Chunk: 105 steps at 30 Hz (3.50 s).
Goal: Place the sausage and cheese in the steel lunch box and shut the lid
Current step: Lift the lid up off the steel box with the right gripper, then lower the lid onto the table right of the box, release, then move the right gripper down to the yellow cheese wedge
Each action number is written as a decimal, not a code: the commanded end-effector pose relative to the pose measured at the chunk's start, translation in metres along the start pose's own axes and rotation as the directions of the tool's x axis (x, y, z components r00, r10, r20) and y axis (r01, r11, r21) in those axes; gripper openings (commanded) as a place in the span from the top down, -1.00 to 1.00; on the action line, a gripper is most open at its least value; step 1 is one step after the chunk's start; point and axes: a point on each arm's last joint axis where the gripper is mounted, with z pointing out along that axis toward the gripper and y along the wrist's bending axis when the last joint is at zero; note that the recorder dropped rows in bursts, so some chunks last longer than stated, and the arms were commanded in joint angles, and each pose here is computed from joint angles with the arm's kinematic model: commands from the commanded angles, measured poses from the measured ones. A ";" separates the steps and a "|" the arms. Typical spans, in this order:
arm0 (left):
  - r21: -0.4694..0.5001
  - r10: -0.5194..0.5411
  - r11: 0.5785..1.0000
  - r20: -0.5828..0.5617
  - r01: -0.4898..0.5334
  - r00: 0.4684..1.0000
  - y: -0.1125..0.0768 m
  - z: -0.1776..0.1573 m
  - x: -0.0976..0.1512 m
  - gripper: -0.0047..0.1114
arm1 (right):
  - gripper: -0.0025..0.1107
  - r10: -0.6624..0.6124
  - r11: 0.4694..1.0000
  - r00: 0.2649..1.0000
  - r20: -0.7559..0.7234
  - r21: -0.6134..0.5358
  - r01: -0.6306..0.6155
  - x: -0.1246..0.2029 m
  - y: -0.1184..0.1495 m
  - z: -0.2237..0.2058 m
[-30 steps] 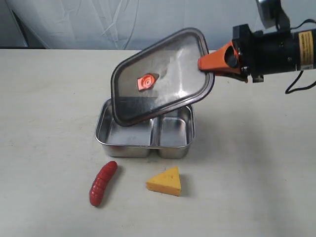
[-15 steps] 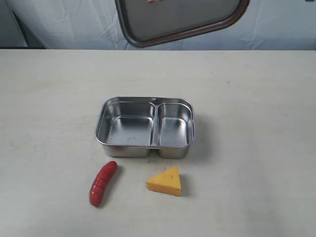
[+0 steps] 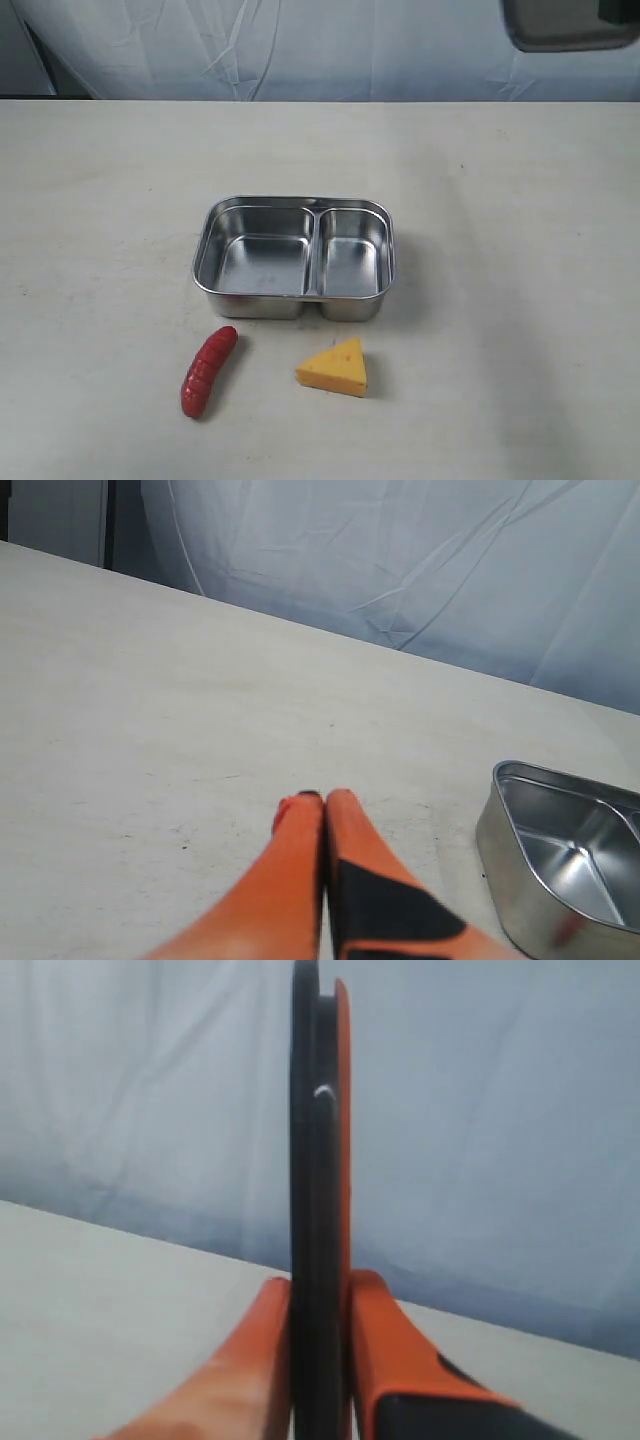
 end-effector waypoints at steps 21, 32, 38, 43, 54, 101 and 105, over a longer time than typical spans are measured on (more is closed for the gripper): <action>0.008 0.005 1.000 0.005 -0.005 1.000 0.000 0.000 0.000 0.92 | 0.96 -0.659 0.747 0.544 -0.520 -0.538 0.391 0.161 0.118 -0.071; 0.008 0.005 1.000 0.005 -0.005 1.000 0.000 0.000 0.000 0.92 | 0.58 -0.474 0.847 0.632 -0.613 -0.515 0.136 0.155 0.137 -0.068; 0.008 0.005 1.000 0.005 -0.005 1.000 0.000 0.000 0.000 0.92 | -0.02 -0.465 0.851 0.608 -0.644 -0.516 0.104 0.162 0.143 -0.063; 0.008 0.005 1.000 0.005 -0.005 1.000 0.000 0.000 0.000 0.92 | -0.02 -0.364 0.876 0.648 -0.669 -0.483 -0.007 0.142 0.152 -0.058; 0.008 0.005 1.000 0.005 -0.005 1.000 0.000 0.000 0.000 0.92 | -0.02 -0.381 0.774 0.748 -0.543 -0.631 -0.064 0.088 0.213 -0.043; 0.008 0.005 1.000 0.005 -0.005 1.000 0.000 0.000 0.000 0.92 | -0.01 -0.864 0.435 0.411 -0.292 -0.844 0.314 0.179 0.294 0.024; 0.008 0.005 1.000 0.005 -0.005 1.000 0.000 0.000 0.000 0.92 | 0.46 -0.865 0.434 0.406 -0.295 -0.845 0.313 0.179 0.293 0.024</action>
